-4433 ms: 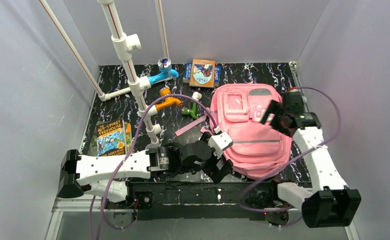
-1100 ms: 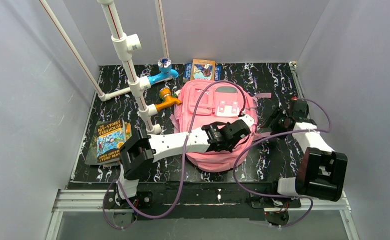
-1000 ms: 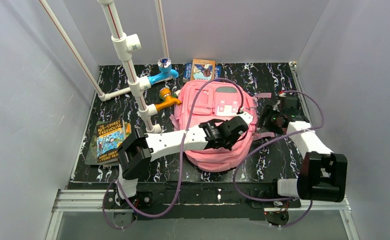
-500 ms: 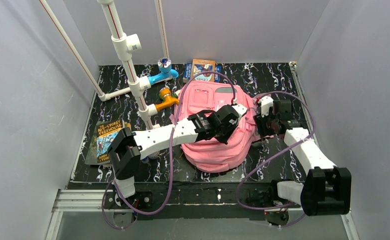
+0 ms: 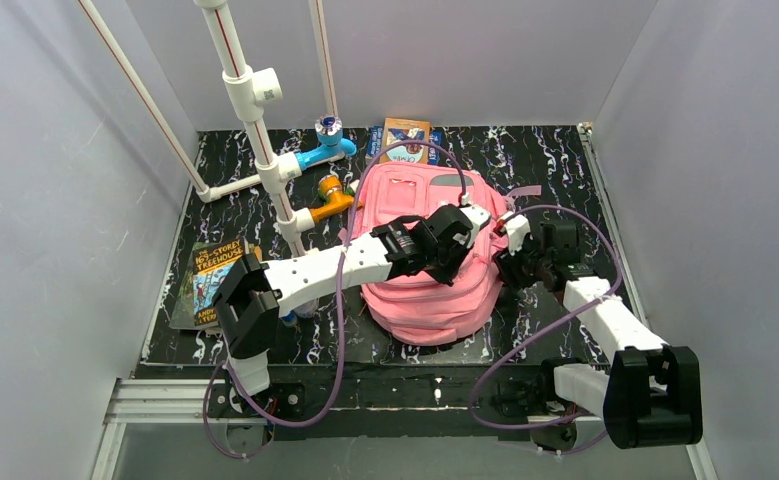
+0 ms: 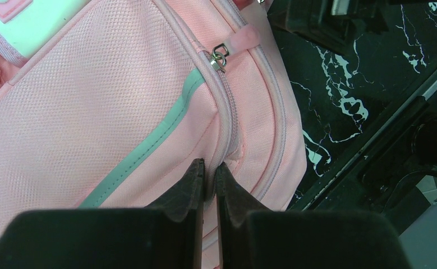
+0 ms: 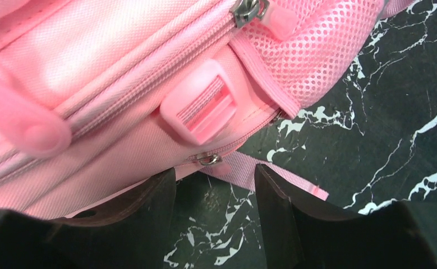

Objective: Pack the student bag
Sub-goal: Unzip the student bag at the center of the board.

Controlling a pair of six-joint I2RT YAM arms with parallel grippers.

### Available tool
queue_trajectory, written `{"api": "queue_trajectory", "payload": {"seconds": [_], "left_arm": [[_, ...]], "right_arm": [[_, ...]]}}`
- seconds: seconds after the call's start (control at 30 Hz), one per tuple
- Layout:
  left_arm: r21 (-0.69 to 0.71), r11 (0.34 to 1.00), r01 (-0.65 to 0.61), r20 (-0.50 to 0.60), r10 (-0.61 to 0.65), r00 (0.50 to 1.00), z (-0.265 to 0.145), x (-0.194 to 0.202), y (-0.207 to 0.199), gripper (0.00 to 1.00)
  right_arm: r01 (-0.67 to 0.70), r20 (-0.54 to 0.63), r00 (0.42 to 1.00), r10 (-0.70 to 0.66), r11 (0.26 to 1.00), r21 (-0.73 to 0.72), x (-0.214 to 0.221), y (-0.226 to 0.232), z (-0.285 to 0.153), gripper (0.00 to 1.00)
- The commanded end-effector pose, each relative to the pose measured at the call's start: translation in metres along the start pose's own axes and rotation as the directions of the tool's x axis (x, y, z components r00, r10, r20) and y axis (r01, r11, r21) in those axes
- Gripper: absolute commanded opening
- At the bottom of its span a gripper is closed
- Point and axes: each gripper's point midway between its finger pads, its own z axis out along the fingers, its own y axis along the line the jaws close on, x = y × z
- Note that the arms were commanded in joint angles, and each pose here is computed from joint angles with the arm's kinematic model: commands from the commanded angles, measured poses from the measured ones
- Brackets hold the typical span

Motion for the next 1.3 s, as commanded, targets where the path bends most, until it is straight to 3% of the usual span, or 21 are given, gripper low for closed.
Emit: {"api": "queue_trajectory", "payload": {"seconds": [0.0,0.23,0.43,0.57,0.7,0.83,0.93,1.0,1.17,1.27], "left_arm": [[0.055,0.998,0.041,0.118,-0.047,0.992,-0.035,-0.035,-0.009,0.00],[0.051,0.998,0.041,0.124,-0.047,0.991,-0.036,-0.037,-0.009,0.00],[0.037,0.998,0.049,0.127,-0.054,0.990,-0.032,-0.041,-0.004,0.00],[0.044,0.997,0.059,0.131,-0.065,0.989,-0.029,-0.047,-0.005,0.00],[0.058,0.995,0.075,0.137,-0.082,0.987,-0.028,-0.055,-0.009,0.00],[0.076,0.993,0.092,0.141,-0.102,0.985,-0.028,-0.061,-0.013,0.00],[0.078,0.992,0.100,0.132,-0.110,0.985,-0.023,-0.061,-0.015,0.00],[0.075,0.992,0.104,0.123,-0.112,0.986,-0.018,-0.060,-0.015,0.00],[0.073,0.991,0.116,0.118,-0.124,0.985,-0.002,-0.069,-0.019,0.00],[0.085,0.987,0.138,0.112,-0.147,0.983,0.006,-0.074,-0.023,0.00]], "right_arm": [[0.048,0.085,0.995,-0.047,0.999,-0.008,-0.015,-0.004,0.014,0.61],[0.048,0.139,0.989,-0.042,0.998,-0.043,-0.021,0.005,0.016,0.49],[0.018,0.126,0.992,-0.009,0.997,-0.073,-0.030,0.020,0.002,0.01],[-0.134,0.098,0.984,0.147,0.983,-0.130,-0.054,0.033,-0.019,0.01],[-0.354,0.235,0.892,0.387,0.920,-0.169,-0.107,0.037,-0.046,0.01],[-0.560,0.080,0.814,0.575,0.814,-0.151,-0.088,0.052,-0.053,0.01],[-0.682,-0.106,0.731,0.674,0.727,-0.078,-0.051,0.074,-0.063,0.01],[-0.713,-0.177,0.696,0.696,0.700,-0.049,-0.034,0.091,-0.075,0.01],[-0.722,-0.263,0.683,0.682,0.684,-0.102,-0.025,0.136,-0.113,0.01],[-0.765,-0.303,0.642,0.704,0.613,-0.198,-0.034,0.161,-0.125,0.01]]}}
